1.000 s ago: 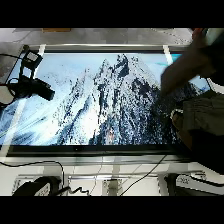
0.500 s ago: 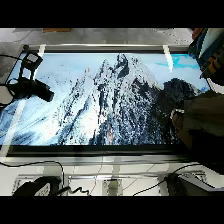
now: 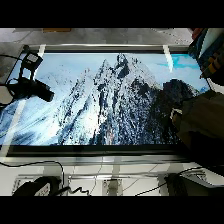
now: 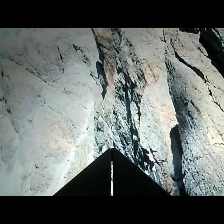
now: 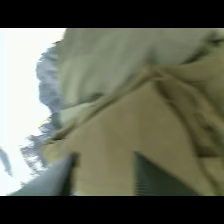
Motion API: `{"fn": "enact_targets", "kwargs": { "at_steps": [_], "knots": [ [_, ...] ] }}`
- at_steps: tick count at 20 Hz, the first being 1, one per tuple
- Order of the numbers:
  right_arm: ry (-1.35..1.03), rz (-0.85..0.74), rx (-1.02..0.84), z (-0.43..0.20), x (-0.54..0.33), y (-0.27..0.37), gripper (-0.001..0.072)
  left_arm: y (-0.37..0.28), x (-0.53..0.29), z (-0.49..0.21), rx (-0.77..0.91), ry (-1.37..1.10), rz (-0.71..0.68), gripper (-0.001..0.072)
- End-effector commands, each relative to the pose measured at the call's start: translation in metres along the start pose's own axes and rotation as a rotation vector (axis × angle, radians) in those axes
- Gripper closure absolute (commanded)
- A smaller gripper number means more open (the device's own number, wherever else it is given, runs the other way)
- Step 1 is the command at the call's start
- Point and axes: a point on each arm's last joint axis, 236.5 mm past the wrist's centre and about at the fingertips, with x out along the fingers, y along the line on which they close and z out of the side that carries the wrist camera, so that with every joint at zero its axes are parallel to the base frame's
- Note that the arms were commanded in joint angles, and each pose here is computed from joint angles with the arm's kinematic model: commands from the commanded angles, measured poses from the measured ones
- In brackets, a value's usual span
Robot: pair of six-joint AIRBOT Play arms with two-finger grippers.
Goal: Fold the clothes and pants, and hang the long-sleeved shirts on hangers.
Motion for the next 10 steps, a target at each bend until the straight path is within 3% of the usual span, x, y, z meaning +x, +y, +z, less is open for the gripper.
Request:
{"fn": "enact_targets", "kwargs": {
  "at_steps": [1, 3, 5, 8, 10],
  "knots": [
    [0.102, 0.178, -0.121, -0.026, 0.009, 0.057, 0.0383, 0.001, 0.0, 0.0, 0.0, 0.0, 0.001, 0.0696],
    [0.227, 0.272, -0.285, -0.071, 0.02, 0.109, 0.0424, 0.001, 0.0, 0.0, 0.0, 0.0, 0.001, 0.0696],
    [0.341, 0.371, -0.522, -0.13, 0.024, 0.162, 0.0548, 0.001, 0.0, 0.0, 0.0, 0.001, 0.001, 0.0696],
    [0.53, 0.492, -0.826, -0.234, 0.018, 0.214, 0.0548, 0.001, 0.0, 0.0, 0.0, 0.0, 0.001, 0.0696],
    [0.613, 0.482, -0.982, -0.284, 0.017, 0.22, 0.0552, 0.001, 0.0, 0.0, 0.0, 0.0, 0.001, 0.0696]
  ]
}}
